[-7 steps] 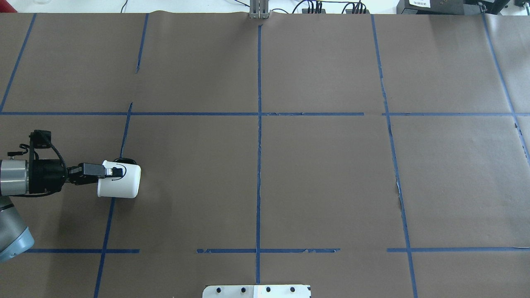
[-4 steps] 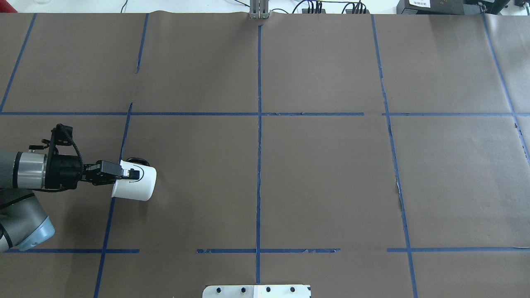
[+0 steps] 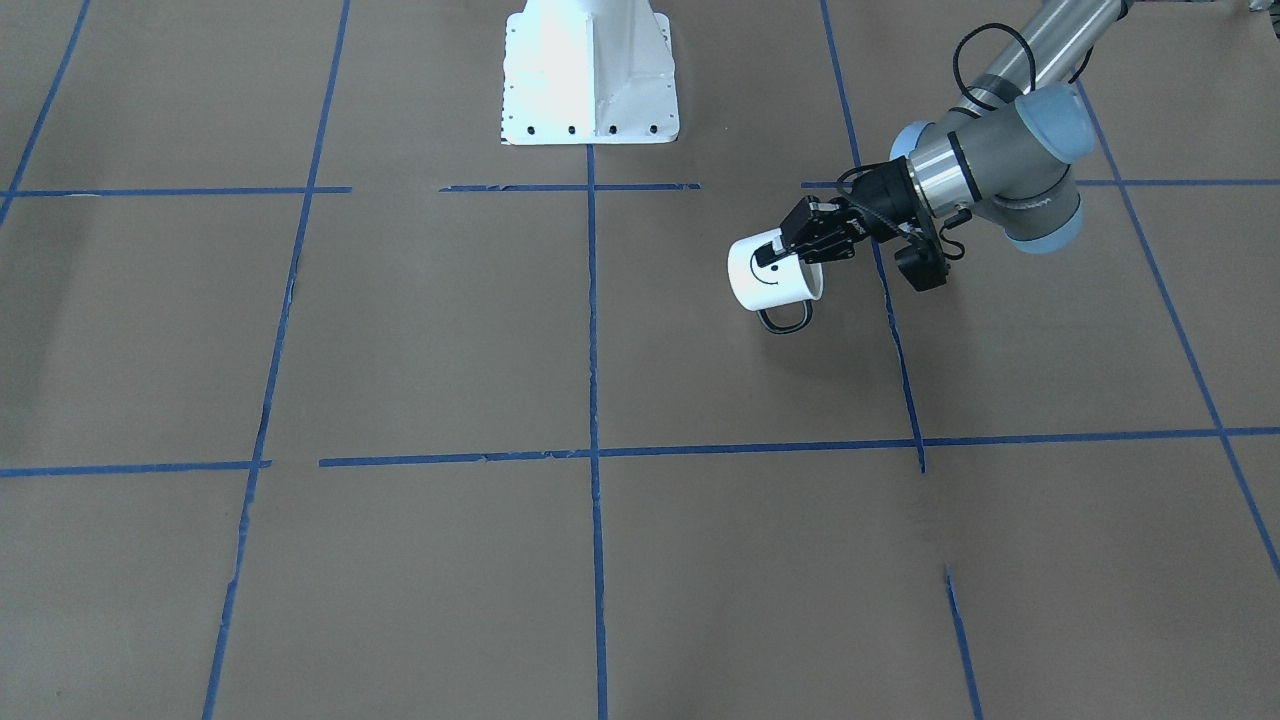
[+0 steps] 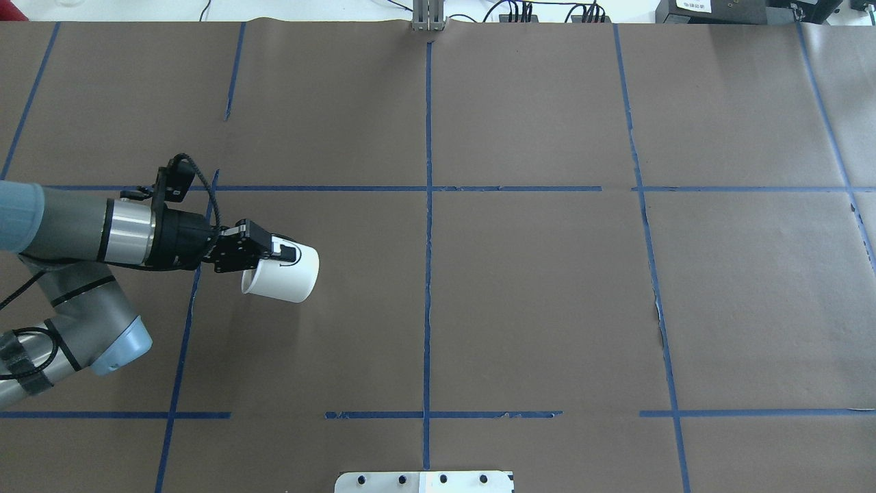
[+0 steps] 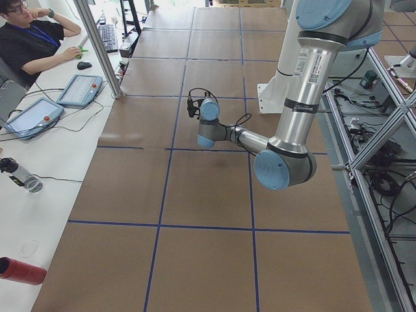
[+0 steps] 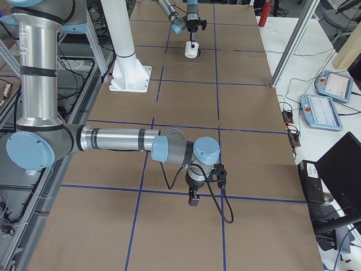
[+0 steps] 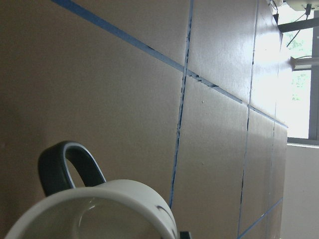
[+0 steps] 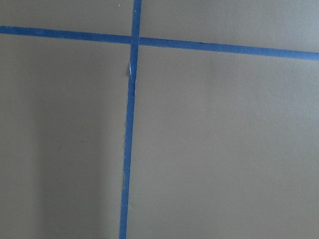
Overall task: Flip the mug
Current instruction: 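Lift the mug with the left gripper and rotate it upright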
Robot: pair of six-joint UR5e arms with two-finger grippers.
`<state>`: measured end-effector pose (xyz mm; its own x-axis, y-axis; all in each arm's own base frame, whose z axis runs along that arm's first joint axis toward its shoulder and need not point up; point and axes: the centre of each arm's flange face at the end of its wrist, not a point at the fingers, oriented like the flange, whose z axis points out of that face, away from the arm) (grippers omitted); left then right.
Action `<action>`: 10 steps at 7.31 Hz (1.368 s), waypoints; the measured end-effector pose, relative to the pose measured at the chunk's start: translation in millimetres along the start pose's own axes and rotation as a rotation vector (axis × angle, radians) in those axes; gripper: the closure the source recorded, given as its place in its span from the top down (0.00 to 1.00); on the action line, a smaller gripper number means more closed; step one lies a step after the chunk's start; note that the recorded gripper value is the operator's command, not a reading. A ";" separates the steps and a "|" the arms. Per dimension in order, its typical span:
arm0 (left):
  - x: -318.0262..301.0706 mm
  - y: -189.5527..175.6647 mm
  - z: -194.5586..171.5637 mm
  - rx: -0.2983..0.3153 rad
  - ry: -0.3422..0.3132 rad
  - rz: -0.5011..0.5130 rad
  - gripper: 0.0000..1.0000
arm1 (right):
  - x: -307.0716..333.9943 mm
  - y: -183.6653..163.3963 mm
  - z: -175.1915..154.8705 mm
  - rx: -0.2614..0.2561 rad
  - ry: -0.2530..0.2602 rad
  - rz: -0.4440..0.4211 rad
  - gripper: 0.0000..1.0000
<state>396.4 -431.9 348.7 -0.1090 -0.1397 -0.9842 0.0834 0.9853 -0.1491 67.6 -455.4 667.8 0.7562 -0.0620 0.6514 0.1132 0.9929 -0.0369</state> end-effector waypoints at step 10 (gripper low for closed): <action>210.6 -11.5 232.5 0.220 -0.740 -0.342 0.00 | -0.1 0.0 -0.1 0.000 0.000 0.000 1.00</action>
<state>602.7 -495.5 120.9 0.5074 -0.5309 -0.6787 0.3634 0.8460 -0.3901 67.6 -455.4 667.7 0.7562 -0.0621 0.6514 0.1132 0.9929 -0.0368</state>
